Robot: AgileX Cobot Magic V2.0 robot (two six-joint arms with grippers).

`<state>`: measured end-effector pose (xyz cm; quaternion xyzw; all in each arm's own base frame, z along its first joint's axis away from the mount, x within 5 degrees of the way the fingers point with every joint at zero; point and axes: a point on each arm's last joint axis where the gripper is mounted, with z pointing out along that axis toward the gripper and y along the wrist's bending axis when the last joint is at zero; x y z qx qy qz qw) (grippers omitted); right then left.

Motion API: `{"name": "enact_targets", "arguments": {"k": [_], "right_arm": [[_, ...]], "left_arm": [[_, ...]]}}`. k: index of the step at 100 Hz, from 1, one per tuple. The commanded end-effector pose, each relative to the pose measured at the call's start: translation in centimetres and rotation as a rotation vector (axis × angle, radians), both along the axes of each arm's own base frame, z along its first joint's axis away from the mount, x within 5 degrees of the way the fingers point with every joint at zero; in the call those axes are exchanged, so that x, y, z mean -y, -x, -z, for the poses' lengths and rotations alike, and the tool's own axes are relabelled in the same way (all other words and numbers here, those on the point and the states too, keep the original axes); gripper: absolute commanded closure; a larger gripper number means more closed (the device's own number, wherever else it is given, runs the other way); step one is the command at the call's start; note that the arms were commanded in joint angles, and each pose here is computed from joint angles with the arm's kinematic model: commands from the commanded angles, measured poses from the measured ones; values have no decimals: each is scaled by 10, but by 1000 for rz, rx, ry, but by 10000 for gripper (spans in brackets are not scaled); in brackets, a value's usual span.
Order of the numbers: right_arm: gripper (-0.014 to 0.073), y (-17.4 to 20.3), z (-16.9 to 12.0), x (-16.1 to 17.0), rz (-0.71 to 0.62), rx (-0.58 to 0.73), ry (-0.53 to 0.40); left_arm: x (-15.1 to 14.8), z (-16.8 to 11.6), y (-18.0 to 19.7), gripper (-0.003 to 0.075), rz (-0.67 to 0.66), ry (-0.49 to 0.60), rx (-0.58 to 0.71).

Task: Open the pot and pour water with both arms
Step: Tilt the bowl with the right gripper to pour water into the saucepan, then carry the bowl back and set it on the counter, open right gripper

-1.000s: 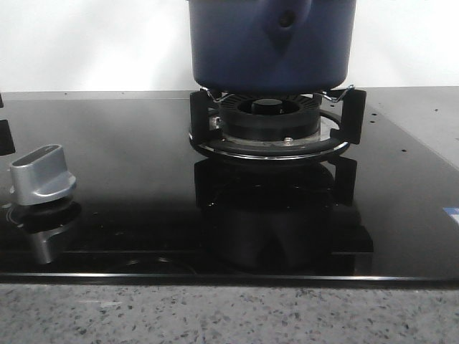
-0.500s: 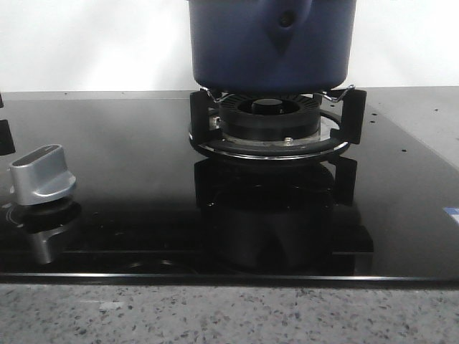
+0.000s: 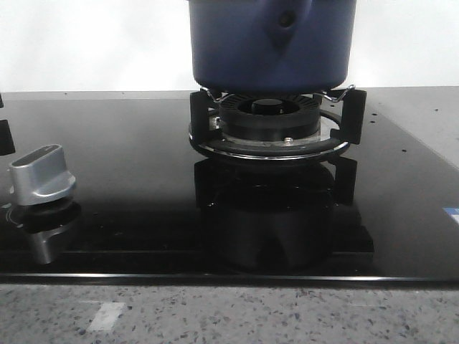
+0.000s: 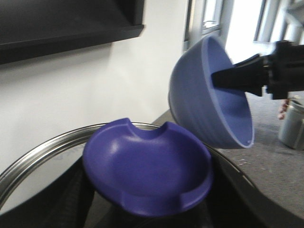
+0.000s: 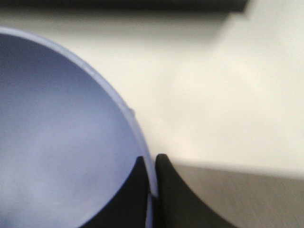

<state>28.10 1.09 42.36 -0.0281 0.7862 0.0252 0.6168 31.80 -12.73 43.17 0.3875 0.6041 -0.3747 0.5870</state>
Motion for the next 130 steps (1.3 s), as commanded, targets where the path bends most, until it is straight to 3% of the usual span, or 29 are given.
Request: {"name": "enact_targets", "arguments": {"k": [1, 27, 37, 59, 108, 117, 130], "right_arm": [[641, 17, -19, 23, 74, -70, -58], [641, 20, 37, 82, 249, -567, -147], [641, 11, 58, 95, 275, -680, -179], [641, -10, 91, 109, 289, -794, -198], [636, -23, 113, 115, 293, -854, -198], [550, -22, 110, 114, 288, -848, -190], [256, -20, 103, 114, 290, -821, -184]], "left_arm": [[8, -37, 24, 454, 37, 121, 66], [28, -37, 32, 454, 77, 114, 88], [31, -37, 32, 454, 74, 116, 87], [36, -35, 32, 454, 89, 114, 78], [36, -34, 31, 454, 89, 114, 76], [36, -34, 31, 454, 89, 114, 76], [36, -33, 31, 454, 89, 113, 74]]}}
